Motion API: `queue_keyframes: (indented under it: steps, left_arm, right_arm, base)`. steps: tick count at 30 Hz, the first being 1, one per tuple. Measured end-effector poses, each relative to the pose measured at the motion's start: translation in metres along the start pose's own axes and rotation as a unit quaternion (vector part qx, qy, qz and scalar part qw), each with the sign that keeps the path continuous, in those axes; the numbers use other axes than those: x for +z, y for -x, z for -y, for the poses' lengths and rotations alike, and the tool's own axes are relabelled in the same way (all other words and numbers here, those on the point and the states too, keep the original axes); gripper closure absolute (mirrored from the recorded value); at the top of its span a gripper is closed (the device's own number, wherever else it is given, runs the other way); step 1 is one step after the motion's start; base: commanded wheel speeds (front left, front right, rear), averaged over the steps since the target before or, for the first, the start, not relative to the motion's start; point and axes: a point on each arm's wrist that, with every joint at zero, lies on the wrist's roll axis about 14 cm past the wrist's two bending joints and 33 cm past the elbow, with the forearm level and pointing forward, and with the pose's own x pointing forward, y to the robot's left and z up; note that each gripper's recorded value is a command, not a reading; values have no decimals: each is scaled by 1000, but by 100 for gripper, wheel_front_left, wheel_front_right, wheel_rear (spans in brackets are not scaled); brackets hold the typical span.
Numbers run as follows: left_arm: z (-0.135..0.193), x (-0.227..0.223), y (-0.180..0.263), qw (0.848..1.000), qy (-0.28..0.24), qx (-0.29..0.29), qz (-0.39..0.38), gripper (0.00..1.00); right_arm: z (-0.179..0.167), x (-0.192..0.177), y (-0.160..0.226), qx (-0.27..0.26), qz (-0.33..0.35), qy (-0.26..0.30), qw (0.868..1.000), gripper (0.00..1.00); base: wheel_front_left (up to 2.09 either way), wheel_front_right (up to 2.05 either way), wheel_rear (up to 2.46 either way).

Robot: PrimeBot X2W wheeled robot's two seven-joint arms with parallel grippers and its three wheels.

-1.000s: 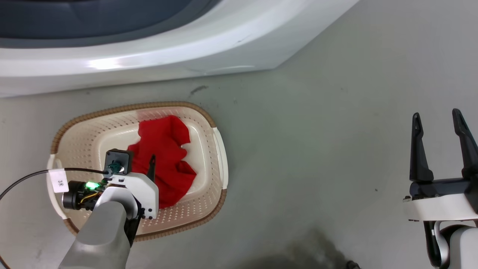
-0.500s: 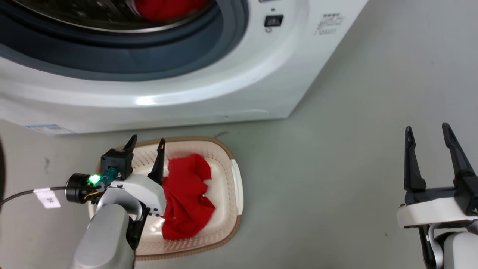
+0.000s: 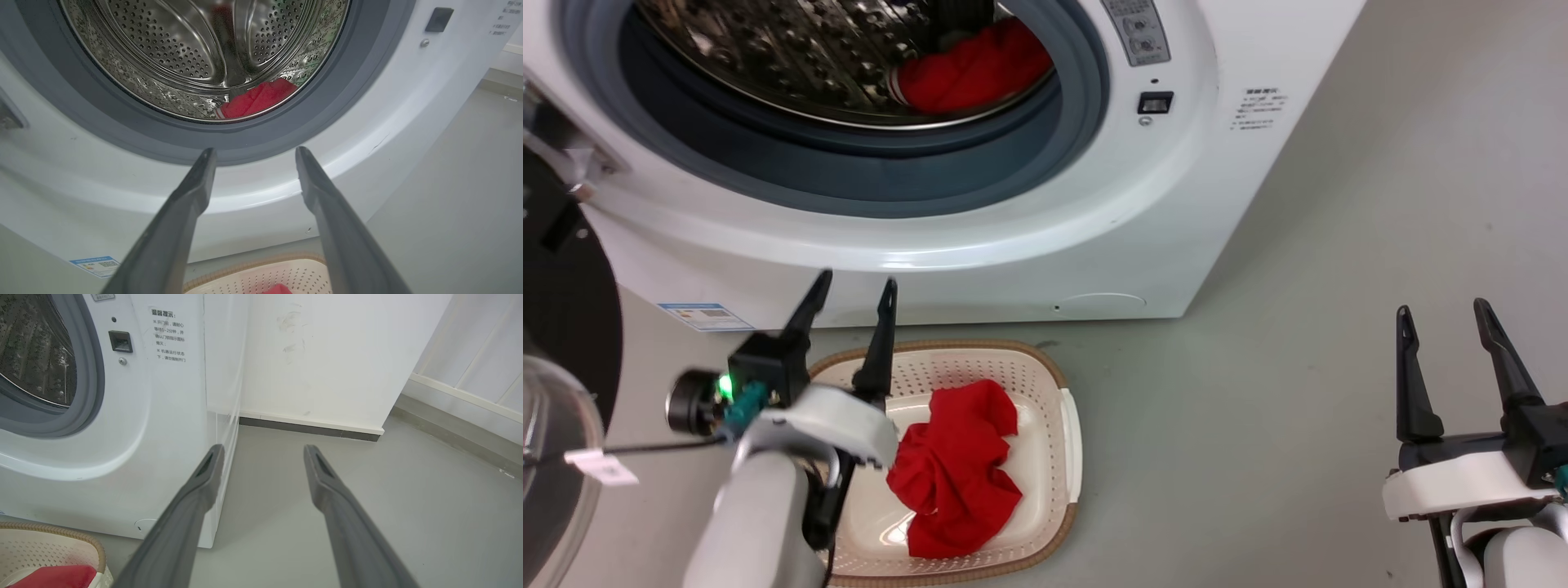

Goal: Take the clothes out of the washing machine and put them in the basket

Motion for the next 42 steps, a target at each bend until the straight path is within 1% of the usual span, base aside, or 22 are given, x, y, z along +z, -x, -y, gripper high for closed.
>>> queue_keyframes:
  steps: [4, 7, 13, 14, 15, 18, 20, 21, 25, 28, 36, 39, 40, 42]
  left_arm:
    - [3, 13, -24, 1000, -14, -19, 19, 0]
    - [3, 11, -43, 999, -30, -35, 10, 0]
    - [-2, 24, -102, 998, -44, -47, -10, 0]
    - [-3, 26, -112, 997, -53, -50, -17, 0]
    - [-1, 35, -145, 996, -56, -57, -25, 0]
    - [-6, 41, -178, 995, -65, -60, -40, 0]
    - [-12, 33, -196, 995, -55, -56, -64, 0]
    - [-17, 26, -204, 993, -58, -53, -82, 0]
    - [-31, 10, -236, 990, -47, -38, -126, 0]
    - [-26, -12, -253, 985, -39, -42, -162, 0]
    - [-22, -21, -303, 980, -31, -39, -192, 0]
    - [-20, -34, -313, 975, -38, -38, -218, 0]
    - [-18, -39, -315, 972, -36, -38, -228, 0]
    - [-15, -50, -320, 969, -14, -32, -246, 0]
  right_arm:
    - [5, -5, 2, -8, -8, -6, 1000, 0]
    - [11, -13, 5, -18, -20, -9, 1000, 0]
    - [19, -29, 9, -31, -44, -13, 998, 0]
    - [21, -29, 7, -34, -44, -13, 998, 0]
    - [23, -36, 6, -38, -53, -15, 998, 0]
    - [23, -47, 4, -39, -67, -21, 997, 0]
    - [24, -51, 1, -41, -72, -22, 996, 0]
    - [24, -55, 1, -41, -77, -23, 996, 0]
    - [27, -68, 7, -47, -100, -29, 993, 0]
    - [33, -74, 15, -58, -116, -27, 991, 0]
    - [40, -88, 30, -73, -151, -22, 986, 0]
    - [43, -91, 35, -79, -160, -19, 984, 0]
    - [44, -92, 36, -80, -163, -17, 983, 0]
    - [44, -96, 37, -82, -169, -16, 982, 0]
  base:
    - [0, 0, 0]
    - [0, 0, 0]
    - [0, 0, 0]
    - [0, 0, 0]
    - [0, 0, 0]
    - [0, 0, 0]
    - [0, 0, 0]
    - [0, 0, 0]
    - [0, 0, 0]
    - [0, 0, 0]
    - [0, 0, 0]
    - [0, 0, 0]
    - [0, 0, 0]
    - [0, 0, 0]
